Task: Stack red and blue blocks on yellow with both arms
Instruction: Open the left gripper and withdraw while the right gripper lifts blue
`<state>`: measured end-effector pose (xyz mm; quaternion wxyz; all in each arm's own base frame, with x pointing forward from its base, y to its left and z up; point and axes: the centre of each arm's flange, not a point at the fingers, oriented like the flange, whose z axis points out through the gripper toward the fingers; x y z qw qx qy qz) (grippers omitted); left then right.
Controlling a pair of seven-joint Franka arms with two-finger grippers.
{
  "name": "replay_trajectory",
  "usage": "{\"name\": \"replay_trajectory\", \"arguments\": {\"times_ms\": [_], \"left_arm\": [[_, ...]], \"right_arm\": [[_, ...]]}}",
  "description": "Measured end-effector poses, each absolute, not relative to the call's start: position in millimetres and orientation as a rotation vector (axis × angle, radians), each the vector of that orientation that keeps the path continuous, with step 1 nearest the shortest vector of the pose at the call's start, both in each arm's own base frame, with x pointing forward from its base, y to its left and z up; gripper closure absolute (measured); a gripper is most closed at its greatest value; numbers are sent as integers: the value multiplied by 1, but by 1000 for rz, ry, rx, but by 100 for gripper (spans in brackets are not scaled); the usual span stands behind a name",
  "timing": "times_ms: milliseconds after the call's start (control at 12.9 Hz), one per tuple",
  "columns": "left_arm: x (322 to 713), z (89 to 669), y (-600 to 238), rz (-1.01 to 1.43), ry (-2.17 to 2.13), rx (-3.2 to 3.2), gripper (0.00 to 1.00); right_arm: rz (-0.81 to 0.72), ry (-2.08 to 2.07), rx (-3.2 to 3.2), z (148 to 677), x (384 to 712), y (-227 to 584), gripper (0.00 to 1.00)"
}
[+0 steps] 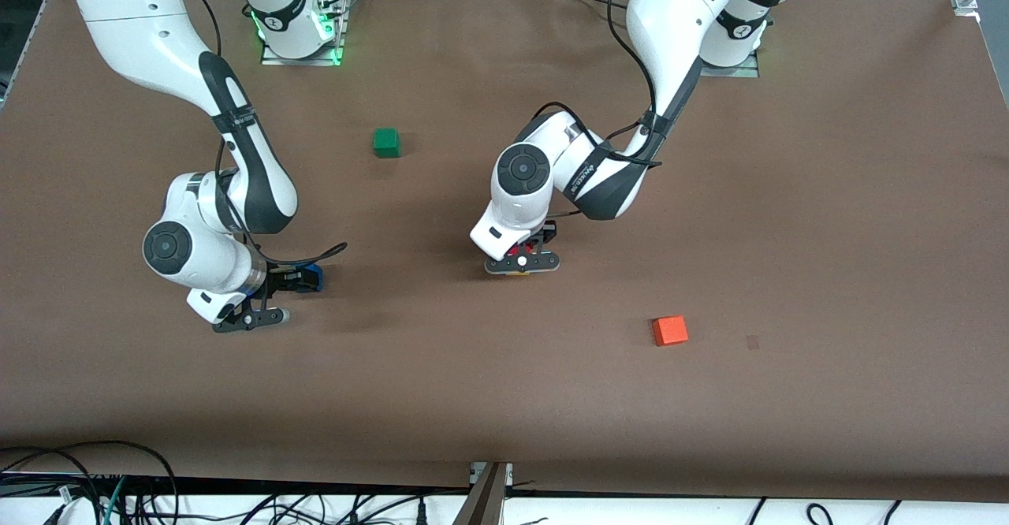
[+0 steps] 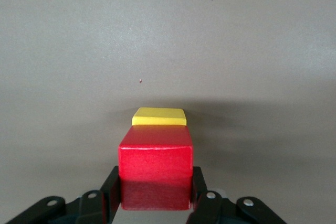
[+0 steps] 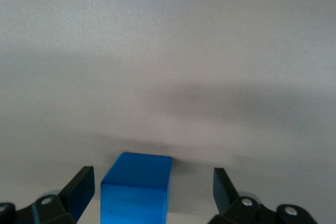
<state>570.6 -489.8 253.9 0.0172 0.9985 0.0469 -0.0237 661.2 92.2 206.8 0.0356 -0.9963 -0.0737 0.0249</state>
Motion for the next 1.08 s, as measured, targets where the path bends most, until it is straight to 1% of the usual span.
{"name": "replay_trajectory", "arguments": {"times_ms": [77,309,387,464,541,696,773,851,1083], "left_arm": [[573,254,-487,-68,152,3106,39],[586,267,-478,-51,180,3120,8],[592,279,-475,-56,192,3130,0],[598,294,-470,-62,207,3138,0],[606,308,-463,-68,229,3145,0],[625,333,-433,-92,282,3156,0],[638,347,-411,-102,274,3160,0],[652,366,-383,-101,249,3160,0],[686,444,-280,-47,282,3137,0]], "right_arm": [[94,-213,-3054,201,657,92,0],[124,-200,-3051,190,649,90,1],[128,-200,-3051,190,647,90,5],[129,-200,-3051,190,646,90,6],[128,-201,-3051,190,646,90,15],[125,-201,-3051,192,646,90,37],[124,-202,-3051,192,646,90,37],[122,-203,-3050,193,646,90,45],[90,-235,-3030,215,654,109,45]]}}
